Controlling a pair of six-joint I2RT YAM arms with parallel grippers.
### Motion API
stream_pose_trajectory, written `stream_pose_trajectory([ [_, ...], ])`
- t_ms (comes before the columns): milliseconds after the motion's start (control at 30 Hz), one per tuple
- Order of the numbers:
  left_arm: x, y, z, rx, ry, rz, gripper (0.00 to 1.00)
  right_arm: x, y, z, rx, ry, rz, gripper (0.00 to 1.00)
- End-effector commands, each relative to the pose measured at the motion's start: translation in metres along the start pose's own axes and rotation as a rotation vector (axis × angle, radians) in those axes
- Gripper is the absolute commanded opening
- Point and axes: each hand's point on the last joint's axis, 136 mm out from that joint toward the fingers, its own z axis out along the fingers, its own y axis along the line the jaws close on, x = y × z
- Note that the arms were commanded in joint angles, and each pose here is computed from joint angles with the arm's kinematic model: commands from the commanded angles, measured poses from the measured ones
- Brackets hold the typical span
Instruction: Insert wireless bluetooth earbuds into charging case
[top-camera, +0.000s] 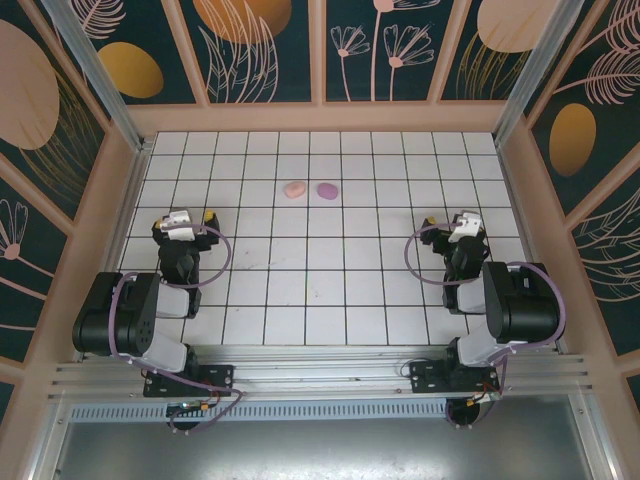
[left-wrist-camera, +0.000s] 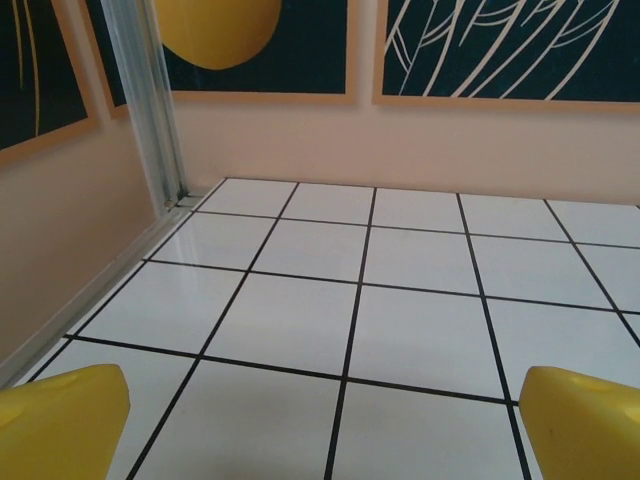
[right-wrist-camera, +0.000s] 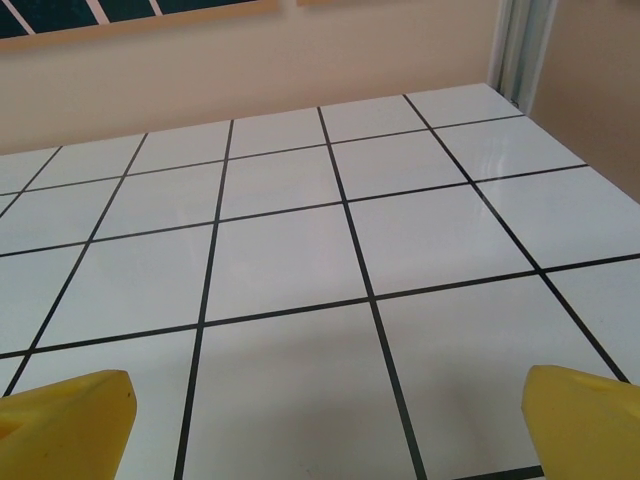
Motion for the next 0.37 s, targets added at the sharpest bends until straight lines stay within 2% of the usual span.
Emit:
stream_pose_trajectory([
  [0, -0.0003, -0.0018, 0.0025, 0.014, 0.003, -0.020, 0.99, -0.0188, 0.0045, 0.0032, -0.030, -0.063, 0.017, 0.99],
  [333, 0.0003, -0.0020, 0.0024, 0.015, 0.006, -0.020, 0.99, -0.0193, 0.0050, 0.0036, -0.031, -0.064, 0.014, 0.99],
])
